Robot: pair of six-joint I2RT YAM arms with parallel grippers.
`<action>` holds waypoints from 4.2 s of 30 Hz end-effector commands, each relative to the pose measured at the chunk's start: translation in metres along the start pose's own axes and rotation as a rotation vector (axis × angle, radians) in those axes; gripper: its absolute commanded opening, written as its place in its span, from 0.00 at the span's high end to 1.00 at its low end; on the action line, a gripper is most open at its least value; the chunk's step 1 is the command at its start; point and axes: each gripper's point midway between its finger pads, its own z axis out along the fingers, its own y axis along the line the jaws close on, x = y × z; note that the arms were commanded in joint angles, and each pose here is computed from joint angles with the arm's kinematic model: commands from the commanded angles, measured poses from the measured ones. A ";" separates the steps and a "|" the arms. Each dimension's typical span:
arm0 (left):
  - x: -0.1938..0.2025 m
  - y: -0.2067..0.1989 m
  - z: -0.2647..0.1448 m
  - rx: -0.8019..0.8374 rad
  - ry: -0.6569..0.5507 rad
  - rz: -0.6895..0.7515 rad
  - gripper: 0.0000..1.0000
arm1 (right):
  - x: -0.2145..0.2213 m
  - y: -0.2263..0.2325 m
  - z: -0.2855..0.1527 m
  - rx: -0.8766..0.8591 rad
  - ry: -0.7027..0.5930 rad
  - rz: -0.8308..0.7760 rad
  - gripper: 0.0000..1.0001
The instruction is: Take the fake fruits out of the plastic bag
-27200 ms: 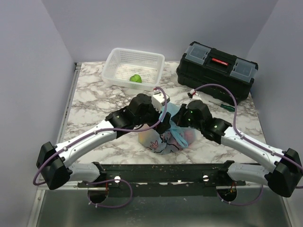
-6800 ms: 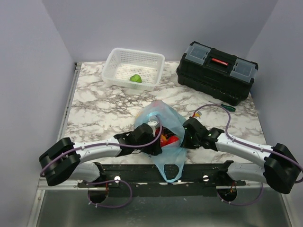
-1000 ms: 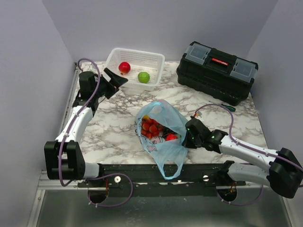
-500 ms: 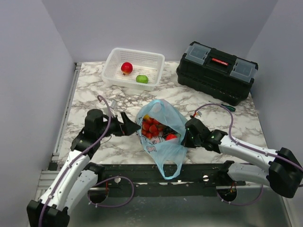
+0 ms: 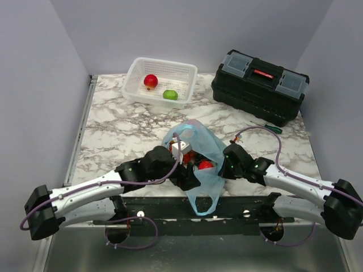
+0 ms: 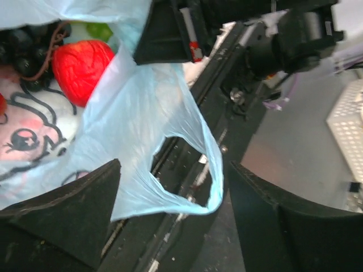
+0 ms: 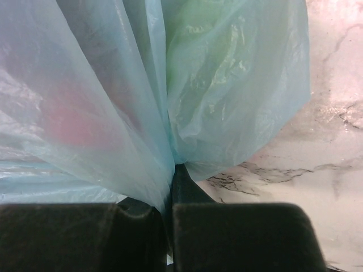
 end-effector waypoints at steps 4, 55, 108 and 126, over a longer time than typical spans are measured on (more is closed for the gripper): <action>-0.037 0.032 0.046 -0.223 -0.051 0.089 0.39 | 0.010 -0.014 -0.010 0.040 0.018 0.037 0.94; 0.003 0.095 0.146 -0.404 0.250 0.071 0.34 | 0.012 -0.013 -0.008 0.013 0.009 0.032 0.94; -0.033 0.087 0.104 -0.342 0.054 -0.012 0.11 | -0.022 0.020 -0.043 -0.140 -0.116 0.176 0.00; -0.028 0.087 0.101 -0.319 0.085 -0.010 0.20 | 0.038 -0.015 0.007 0.001 0.100 0.150 0.62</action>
